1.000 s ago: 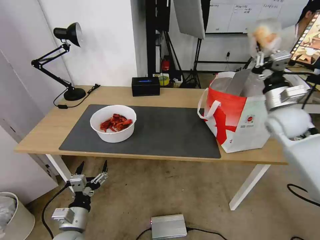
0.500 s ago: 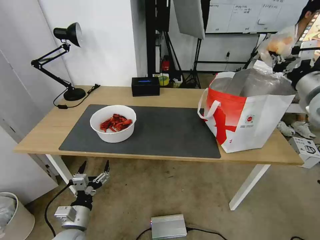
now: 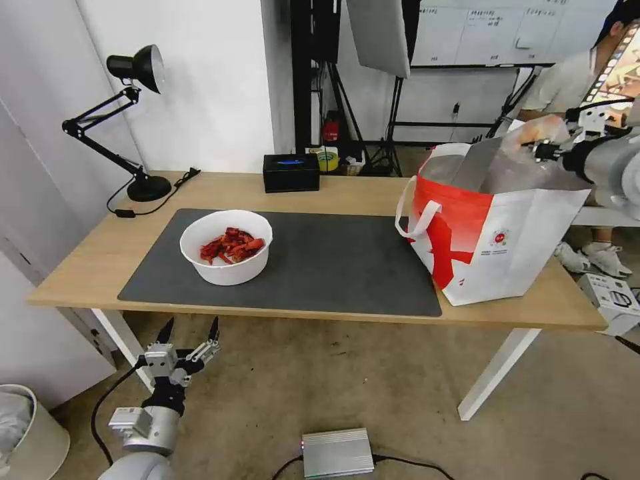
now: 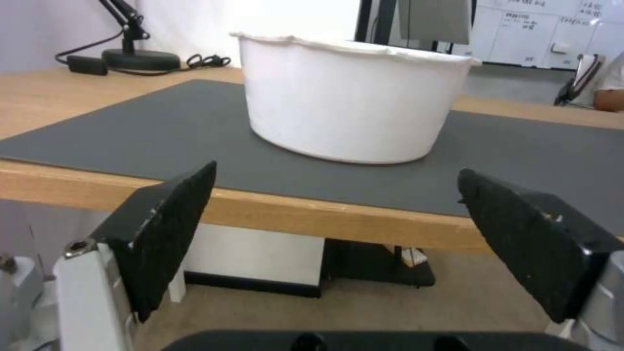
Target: Pick up the trash from the table and place it into the takeout bag.
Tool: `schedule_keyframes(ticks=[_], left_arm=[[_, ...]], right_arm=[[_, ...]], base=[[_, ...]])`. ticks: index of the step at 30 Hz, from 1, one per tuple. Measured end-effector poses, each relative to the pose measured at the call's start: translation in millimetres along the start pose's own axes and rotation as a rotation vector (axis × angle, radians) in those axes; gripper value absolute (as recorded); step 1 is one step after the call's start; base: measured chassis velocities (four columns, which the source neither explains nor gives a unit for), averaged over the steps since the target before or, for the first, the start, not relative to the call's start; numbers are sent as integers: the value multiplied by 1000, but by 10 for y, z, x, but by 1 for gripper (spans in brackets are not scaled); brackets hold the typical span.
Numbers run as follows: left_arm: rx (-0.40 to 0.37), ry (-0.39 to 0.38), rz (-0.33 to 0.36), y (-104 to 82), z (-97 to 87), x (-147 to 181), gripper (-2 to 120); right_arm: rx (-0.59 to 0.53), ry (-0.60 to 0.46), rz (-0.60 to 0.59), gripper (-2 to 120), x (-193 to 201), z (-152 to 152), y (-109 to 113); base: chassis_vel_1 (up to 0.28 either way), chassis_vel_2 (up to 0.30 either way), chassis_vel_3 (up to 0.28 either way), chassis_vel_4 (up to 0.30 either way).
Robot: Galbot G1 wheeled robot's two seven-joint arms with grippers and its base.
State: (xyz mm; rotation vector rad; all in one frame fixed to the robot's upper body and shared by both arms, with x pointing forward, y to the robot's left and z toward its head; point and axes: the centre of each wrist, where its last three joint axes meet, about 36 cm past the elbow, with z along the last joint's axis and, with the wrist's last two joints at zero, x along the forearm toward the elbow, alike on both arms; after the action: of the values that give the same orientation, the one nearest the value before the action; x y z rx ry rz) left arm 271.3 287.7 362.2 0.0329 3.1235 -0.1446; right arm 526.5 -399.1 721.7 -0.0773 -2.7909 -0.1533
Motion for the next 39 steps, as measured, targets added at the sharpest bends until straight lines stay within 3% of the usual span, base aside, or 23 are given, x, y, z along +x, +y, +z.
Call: schedule_keyframes(ticks=[3, 10, 12, 18, 20, 22, 26, 30, 39], left_arm=[[3, -3, -1, -8, -6, 0, 100], [2, -2, -5, -1, -22, 30, 100], [1, 3, -6, -4, -17, 54, 100], [2, 3, -3, -21, -14, 59, 100], [2, 1, -1, -33, -20, 56, 100], [2, 0, 0, -36, -23, 56, 100], [1, -3, 2, -41, -37, 57, 100], [0, -2, 3, -40, -41, 61, 100], [1, -3, 2, -46, -46, 60, 100]], right_arm=[[-9, 7, 0, 7, -36, 28, 28], [-26, 14, 1, 28, -64, 92, 52], [-31, 17, 3, 41, -52, 126, 37], [-33, 14, 5, 58, -26, 139, 13], [-34, 12, 3, 70, -10, 142, 5], [-34, 11, 3, 71, -7, 142, 3], [-37, 5, 1, 91, 25, 146, -15], [-41, 0, -3, 100, 56, 155, -26], [-45, -8, -4, 100, 73, 146, -47]], base=[[0, 0, 0, 0], [0, 0, 0, 0], [0, 0, 0, 0], [0, 0, 0, 0], [0, 0, 0, 0], [0, 0, 0, 0], [0, 0, 0, 0], [0, 0, 0, 0], [0, 0, 0, 0]])
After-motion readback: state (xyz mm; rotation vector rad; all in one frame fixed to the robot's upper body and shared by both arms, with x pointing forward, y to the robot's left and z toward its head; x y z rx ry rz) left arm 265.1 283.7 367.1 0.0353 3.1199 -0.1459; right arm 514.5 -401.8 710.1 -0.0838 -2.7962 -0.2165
